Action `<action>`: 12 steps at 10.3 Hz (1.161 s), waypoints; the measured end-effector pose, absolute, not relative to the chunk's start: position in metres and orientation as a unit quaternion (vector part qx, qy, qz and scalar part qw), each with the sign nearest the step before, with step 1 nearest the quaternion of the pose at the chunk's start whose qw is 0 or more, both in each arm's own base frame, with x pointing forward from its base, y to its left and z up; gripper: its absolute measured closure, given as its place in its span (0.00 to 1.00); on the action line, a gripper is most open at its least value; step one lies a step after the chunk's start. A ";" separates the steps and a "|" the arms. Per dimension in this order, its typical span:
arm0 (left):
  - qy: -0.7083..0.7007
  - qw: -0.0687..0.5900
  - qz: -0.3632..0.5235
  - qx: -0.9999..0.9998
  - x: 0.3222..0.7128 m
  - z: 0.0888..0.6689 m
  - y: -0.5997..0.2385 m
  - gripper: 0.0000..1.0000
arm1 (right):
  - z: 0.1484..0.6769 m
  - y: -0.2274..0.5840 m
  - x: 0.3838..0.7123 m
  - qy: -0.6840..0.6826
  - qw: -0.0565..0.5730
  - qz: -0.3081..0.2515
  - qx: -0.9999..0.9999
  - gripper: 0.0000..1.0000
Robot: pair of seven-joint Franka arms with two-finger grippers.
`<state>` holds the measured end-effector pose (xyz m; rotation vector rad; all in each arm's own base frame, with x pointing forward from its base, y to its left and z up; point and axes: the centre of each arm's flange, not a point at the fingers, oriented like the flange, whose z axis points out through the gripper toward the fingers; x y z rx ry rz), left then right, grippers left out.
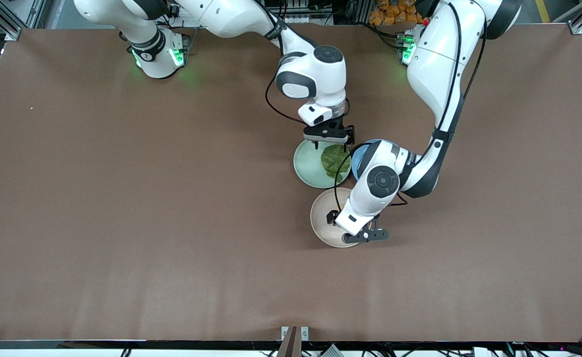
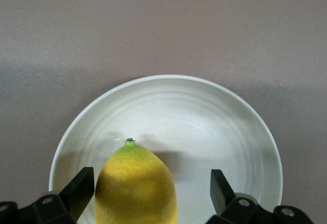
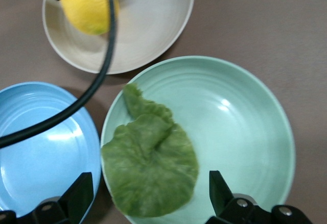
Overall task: Pick lemon and lettuce from plates
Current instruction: 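Lower the left gripper onto the lemon while the right gripper reaches the lettuce, then close the left gripper on the lemon while the right gripper grasps the lettuce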
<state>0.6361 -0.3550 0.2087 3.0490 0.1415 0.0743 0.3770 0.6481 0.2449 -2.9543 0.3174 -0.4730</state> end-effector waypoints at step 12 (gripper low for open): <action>0.042 0.031 0.003 0.999 0.627 0.193 -0.356 0.00 | 0.190 0.657 0.393 0.075 0.036 -0.235 -0.968 0.98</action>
